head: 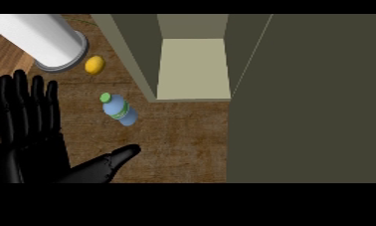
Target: Pick up the bottled water, place it into the cabinet and close the cabinet
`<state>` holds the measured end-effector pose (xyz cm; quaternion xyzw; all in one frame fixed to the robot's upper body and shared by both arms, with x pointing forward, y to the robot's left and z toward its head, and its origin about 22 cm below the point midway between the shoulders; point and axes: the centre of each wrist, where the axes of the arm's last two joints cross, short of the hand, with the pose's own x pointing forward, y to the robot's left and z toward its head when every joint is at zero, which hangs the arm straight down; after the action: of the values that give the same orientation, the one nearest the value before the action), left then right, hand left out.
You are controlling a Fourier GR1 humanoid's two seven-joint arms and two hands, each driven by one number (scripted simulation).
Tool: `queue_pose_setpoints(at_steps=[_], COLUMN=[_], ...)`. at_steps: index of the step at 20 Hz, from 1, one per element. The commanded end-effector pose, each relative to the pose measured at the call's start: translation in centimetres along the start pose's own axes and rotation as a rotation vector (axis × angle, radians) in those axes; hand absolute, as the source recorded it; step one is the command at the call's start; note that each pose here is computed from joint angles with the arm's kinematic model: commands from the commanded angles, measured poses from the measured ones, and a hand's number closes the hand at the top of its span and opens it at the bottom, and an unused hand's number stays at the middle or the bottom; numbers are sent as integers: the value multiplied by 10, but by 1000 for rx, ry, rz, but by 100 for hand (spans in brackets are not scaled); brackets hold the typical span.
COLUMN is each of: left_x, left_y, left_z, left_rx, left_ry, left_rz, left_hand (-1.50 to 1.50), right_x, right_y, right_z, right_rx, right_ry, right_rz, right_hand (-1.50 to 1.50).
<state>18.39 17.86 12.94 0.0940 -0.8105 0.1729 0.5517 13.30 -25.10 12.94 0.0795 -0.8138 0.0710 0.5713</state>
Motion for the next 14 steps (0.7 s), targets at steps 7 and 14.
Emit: queue_pose_setpoints(at_steps=[7,14], left_x=[27,5], left_y=[-12,-13], left_z=[52,48], left_rx=[48,59], left_ry=[27,36], left_rz=[35,-6], left_hand=[-150,-150], right_x=[33,29], right_y=[10,4], right_z=[40,53], right_rx=[-17,14], right_ry=[12,16], right_rz=[-22,0], right_hand=[-150,-150])
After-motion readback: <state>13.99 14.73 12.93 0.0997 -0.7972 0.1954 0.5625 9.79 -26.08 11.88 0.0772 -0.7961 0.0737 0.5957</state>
